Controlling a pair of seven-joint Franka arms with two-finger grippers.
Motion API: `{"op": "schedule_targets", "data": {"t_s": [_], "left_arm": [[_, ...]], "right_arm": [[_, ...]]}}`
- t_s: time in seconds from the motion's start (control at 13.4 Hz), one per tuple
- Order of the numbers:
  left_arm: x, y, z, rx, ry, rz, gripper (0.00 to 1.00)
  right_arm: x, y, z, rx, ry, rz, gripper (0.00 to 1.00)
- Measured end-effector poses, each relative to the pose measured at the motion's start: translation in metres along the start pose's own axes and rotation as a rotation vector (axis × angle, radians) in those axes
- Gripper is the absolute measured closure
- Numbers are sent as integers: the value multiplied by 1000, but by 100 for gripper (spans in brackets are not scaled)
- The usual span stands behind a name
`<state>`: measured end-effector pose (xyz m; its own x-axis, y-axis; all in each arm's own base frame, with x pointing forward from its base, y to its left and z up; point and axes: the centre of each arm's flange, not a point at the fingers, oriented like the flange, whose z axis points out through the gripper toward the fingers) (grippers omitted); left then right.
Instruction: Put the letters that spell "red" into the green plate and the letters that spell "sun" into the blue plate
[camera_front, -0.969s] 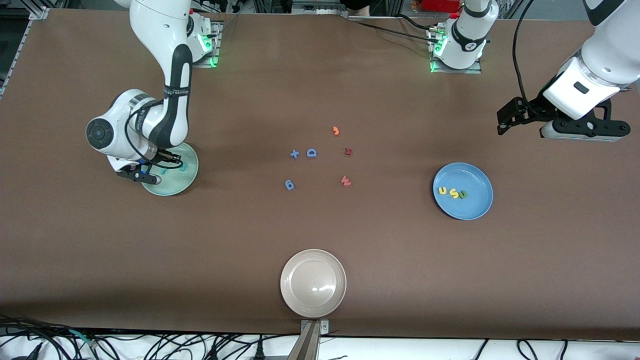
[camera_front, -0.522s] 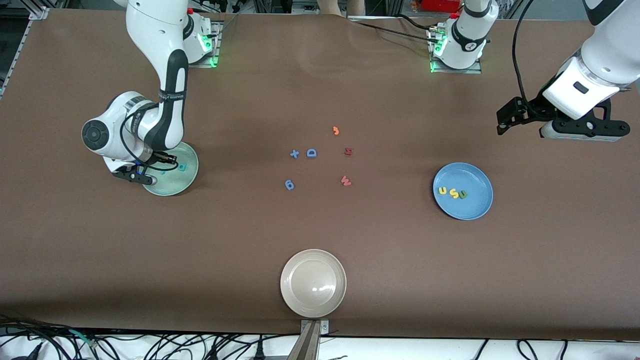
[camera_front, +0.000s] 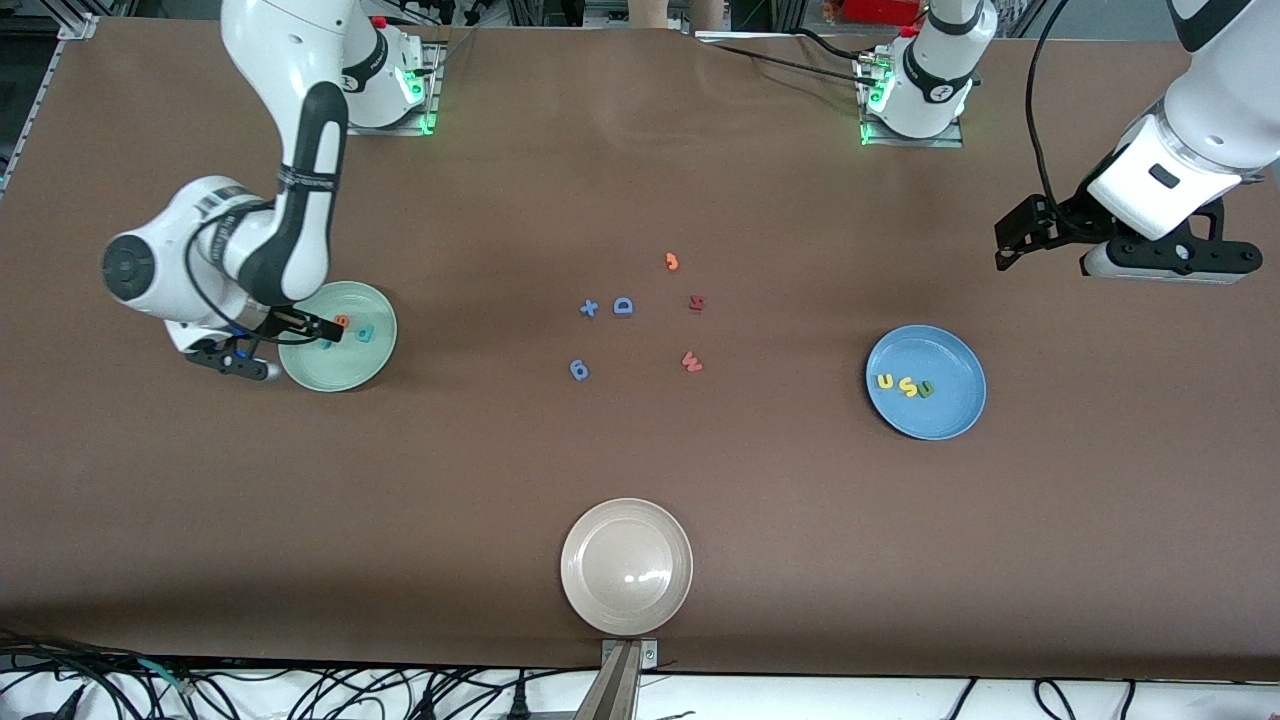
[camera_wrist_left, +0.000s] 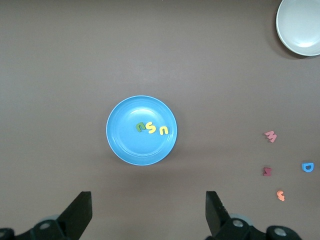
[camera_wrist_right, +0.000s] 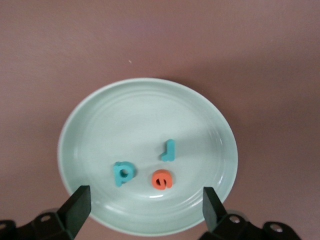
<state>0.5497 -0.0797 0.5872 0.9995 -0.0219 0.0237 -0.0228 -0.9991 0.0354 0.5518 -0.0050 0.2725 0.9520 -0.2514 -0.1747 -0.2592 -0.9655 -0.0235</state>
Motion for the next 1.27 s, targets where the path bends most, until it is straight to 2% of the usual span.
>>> {"op": "schedule_targets", "data": {"t_s": [0.3, 0.67, 0.89, 1.27], "left_arm": [[0, 0, 0, 0, -1, 1, 0], [0, 3, 0, 0, -1, 5, 0], [0, 3, 0, 0, -1, 5, 0], [0, 4, 0, 0, -1, 8, 0]], "right_arm": [[12, -17, -76, 47, 1, -43, 1], [16, -62, -165, 30, 40, -33, 1], [8, -73, -193, 38, -3, -5, 1], [-3, -107, -239, 15, -26, 48, 1]]}}
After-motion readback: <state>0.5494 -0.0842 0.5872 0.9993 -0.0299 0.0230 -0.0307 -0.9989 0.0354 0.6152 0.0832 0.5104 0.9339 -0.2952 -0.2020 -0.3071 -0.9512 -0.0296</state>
